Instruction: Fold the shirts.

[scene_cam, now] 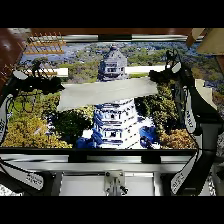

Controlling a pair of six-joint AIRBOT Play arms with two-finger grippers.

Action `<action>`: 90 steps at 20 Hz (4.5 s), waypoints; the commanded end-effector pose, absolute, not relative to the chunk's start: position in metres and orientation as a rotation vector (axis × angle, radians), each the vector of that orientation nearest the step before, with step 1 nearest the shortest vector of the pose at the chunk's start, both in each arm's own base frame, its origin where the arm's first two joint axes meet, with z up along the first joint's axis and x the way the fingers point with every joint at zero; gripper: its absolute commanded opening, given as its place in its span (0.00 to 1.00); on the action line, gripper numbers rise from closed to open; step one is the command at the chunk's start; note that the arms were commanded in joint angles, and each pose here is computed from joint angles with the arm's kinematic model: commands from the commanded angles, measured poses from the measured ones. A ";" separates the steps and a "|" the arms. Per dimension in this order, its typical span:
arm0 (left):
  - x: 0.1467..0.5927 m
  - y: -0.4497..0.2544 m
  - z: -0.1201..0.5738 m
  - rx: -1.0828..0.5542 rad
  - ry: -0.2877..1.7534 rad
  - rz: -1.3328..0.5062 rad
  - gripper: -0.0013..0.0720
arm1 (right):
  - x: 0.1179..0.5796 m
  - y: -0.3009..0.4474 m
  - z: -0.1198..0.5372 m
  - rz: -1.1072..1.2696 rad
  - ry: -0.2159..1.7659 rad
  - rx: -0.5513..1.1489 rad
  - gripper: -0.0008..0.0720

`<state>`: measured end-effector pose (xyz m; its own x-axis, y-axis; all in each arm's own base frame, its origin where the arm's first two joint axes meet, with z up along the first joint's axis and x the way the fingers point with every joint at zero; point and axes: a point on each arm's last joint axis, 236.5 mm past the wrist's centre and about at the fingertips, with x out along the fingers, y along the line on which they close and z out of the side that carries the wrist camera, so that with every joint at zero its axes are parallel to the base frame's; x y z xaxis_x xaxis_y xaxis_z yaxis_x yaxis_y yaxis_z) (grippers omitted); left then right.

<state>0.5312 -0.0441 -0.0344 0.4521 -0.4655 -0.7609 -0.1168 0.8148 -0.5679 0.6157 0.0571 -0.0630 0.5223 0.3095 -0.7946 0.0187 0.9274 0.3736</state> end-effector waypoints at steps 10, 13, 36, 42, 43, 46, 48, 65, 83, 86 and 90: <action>0.507 -0.070 -0.023 -0.597 1.241 -0.397 0.96 | 0.603 0.016 -0.054 0.155 1.057 0.519 0.92; 0.504 -0.089 -0.009 -0.551 1.227 -0.444 0.96 | 0.589 0.040 -0.090 0.195 1.165 0.555 0.92; 0.454 -0.312 0.008 -0.466 1.152 -0.638 0.06 | 0.454 0.146 0.183 0.461 1.041 0.256 0.12; 0.424 -0.394 -0.018 -0.616 1.174 -0.665 0.06 | 0.409 0.176 0.222 0.527 1.023 0.233 0.12; 0.418 -0.411 -0.023 -0.653 1.180 -0.676 0.06 | 0.404 0.182 0.225 0.538 1.020 0.230 0.12; 0.405 -0.441 -0.034 -0.652 1.159 -0.762 0.06 | 0.395 0.192 0.227 0.563 1.033 0.220 0.12; 0.404 -0.426 -0.029 -0.596 1.167 -0.828 0.06 | 0.391 0.188 0.221 0.546 1.056 0.192 0.12; 0.390 -0.014 0.299 -0.395 0.496 -0.347 0.06 | 0.472 0.439 0.036 0.656 1.001 0.423 0.12; 0.365 -0.010 0.296 -0.413 0.513 -0.318 0.06 | 0.431 0.226 0.022 0.290 1.392 -0.099 0.77; 0.366 -0.010 0.295 -0.415 0.517 -0.318 0.06 | 0.430 0.183 -0.006 0.223 1.505 0.058 0.92; 0.371 -0.008 0.287 -0.428 0.536 -0.317 0.06 | 0.426 0.224 -0.049 0.344 1.529 0.396 0.92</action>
<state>0.3682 -0.0089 0.2913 0.8197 -0.3956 -0.4142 0.1842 0.8669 -0.4632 0.4287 0.2121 -0.0321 0.0342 0.3147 -0.9486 -0.0670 0.9477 0.3120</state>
